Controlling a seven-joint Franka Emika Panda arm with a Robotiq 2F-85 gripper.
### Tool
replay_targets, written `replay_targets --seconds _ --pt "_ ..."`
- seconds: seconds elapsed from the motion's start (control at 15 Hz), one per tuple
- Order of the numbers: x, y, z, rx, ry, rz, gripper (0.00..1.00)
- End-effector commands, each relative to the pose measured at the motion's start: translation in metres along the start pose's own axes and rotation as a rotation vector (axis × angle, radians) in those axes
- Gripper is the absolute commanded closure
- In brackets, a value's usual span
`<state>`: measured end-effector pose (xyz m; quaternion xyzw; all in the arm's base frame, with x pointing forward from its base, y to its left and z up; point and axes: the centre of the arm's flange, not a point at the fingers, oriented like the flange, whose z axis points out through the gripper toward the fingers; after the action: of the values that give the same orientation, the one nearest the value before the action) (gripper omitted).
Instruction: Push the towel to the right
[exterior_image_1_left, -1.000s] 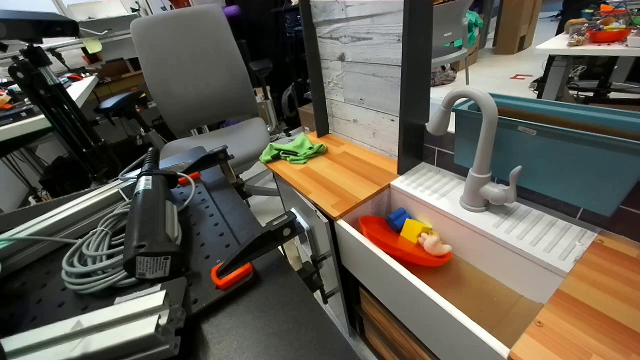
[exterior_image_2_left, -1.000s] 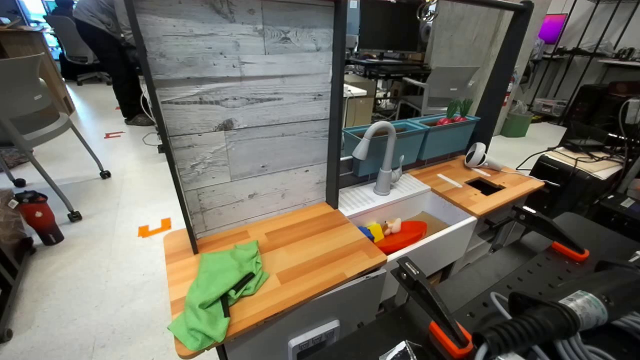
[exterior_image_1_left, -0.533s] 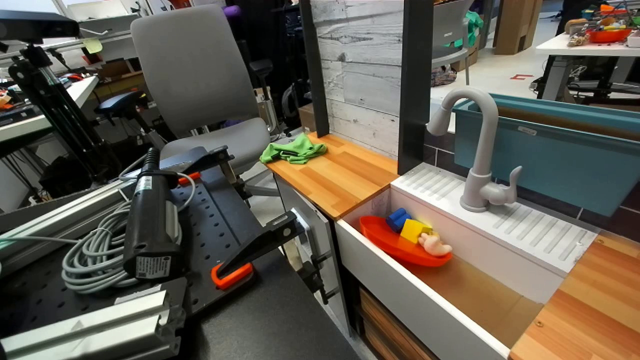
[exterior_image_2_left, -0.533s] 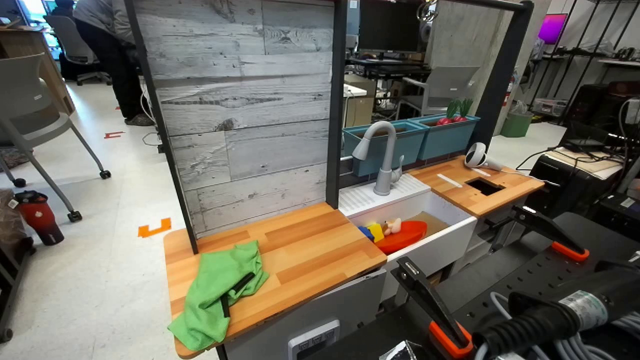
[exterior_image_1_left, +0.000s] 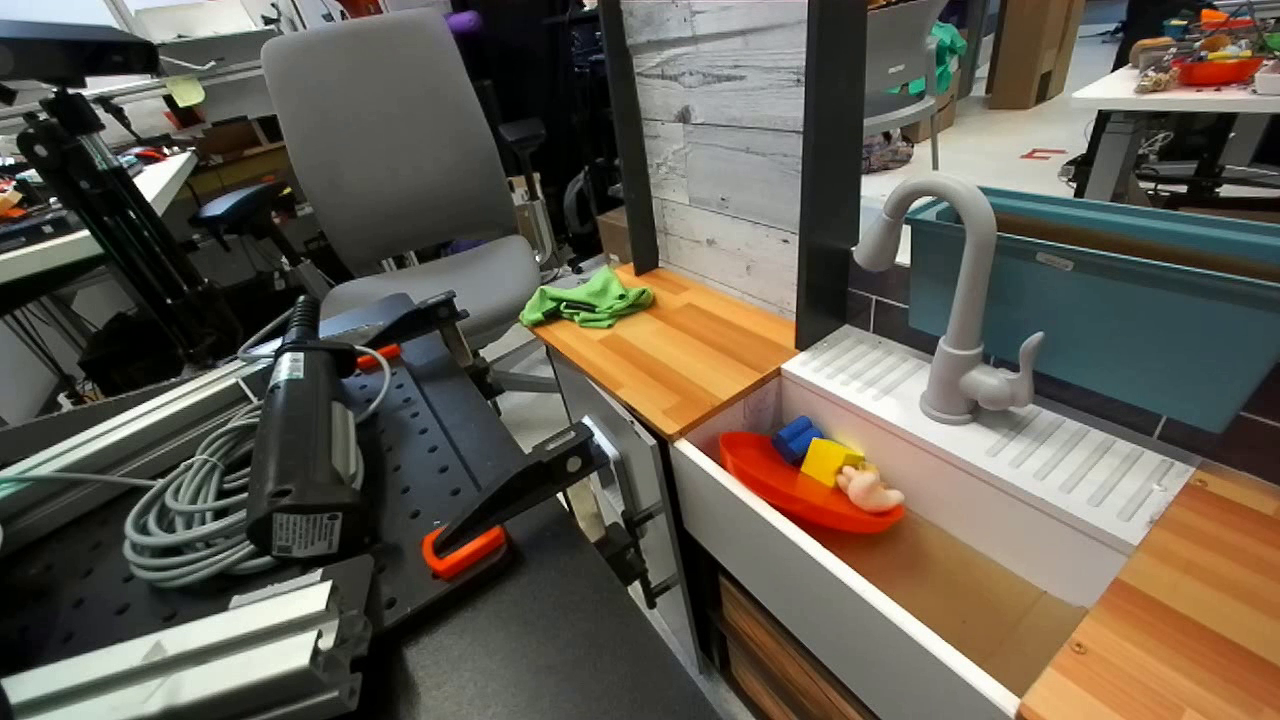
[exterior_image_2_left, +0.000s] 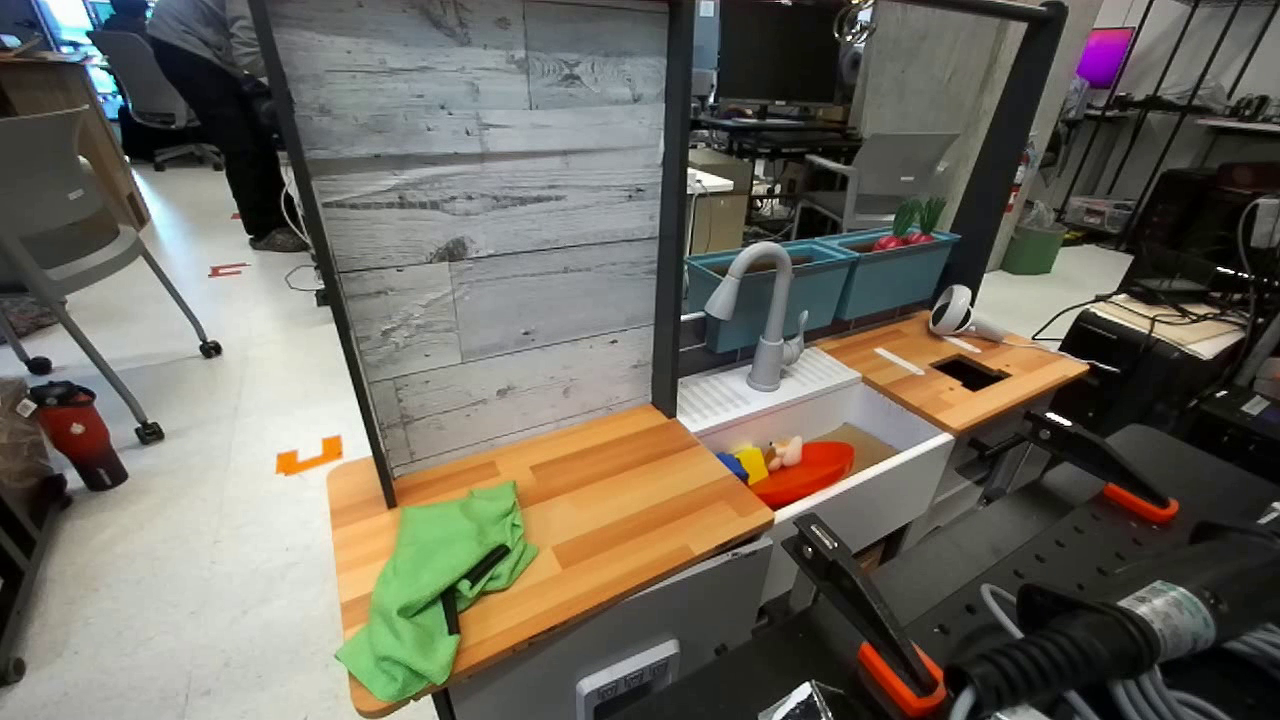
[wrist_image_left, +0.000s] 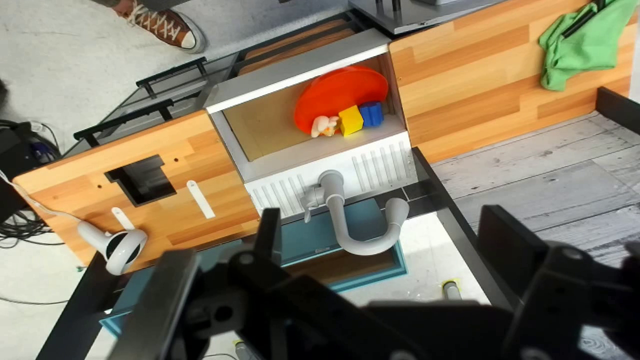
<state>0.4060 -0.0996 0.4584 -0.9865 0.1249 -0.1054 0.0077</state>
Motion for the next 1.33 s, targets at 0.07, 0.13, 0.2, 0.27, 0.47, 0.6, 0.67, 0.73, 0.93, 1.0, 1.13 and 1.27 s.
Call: replay_targets --seconds 0.07,0.13,0.2,0.27,0.47,0.6,0.67,0.73,0.93,1.0,1.13,1.27 --pt "0.004 -0.01 0.01 -0.018 -0.008 0.004 0.0" --pt "0.006 -0.021 0.018 -0.019 -0.028 -0.017 0.0" --pt "0.008 -0.033 0.027 -0.025 -0.038 -0.027 0.0" --pt "0.008 -0.051 0.04 -0.039 -0.063 -0.051 0.0" --pt "0.001 -0.109 0.084 -0.082 -0.117 -0.112 0.0" --pt "-0.007 -0.156 0.118 -0.109 -0.139 -0.171 0.0" --pt "-0.014 -0.177 0.134 -0.129 -0.143 -0.195 0.0" --pt "-0.021 -0.196 0.153 -0.143 -0.146 -0.221 0.0" --pt "-0.044 -0.2 0.152 -0.143 -0.159 -0.239 0.0" --pt "-0.048 -0.21 0.165 -0.156 -0.163 -0.25 0.0" --pt "-0.047 -0.216 0.178 -0.159 -0.174 -0.255 0.0" --pt "-0.043 -0.216 0.178 -0.157 -0.172 -0.25 0.0"
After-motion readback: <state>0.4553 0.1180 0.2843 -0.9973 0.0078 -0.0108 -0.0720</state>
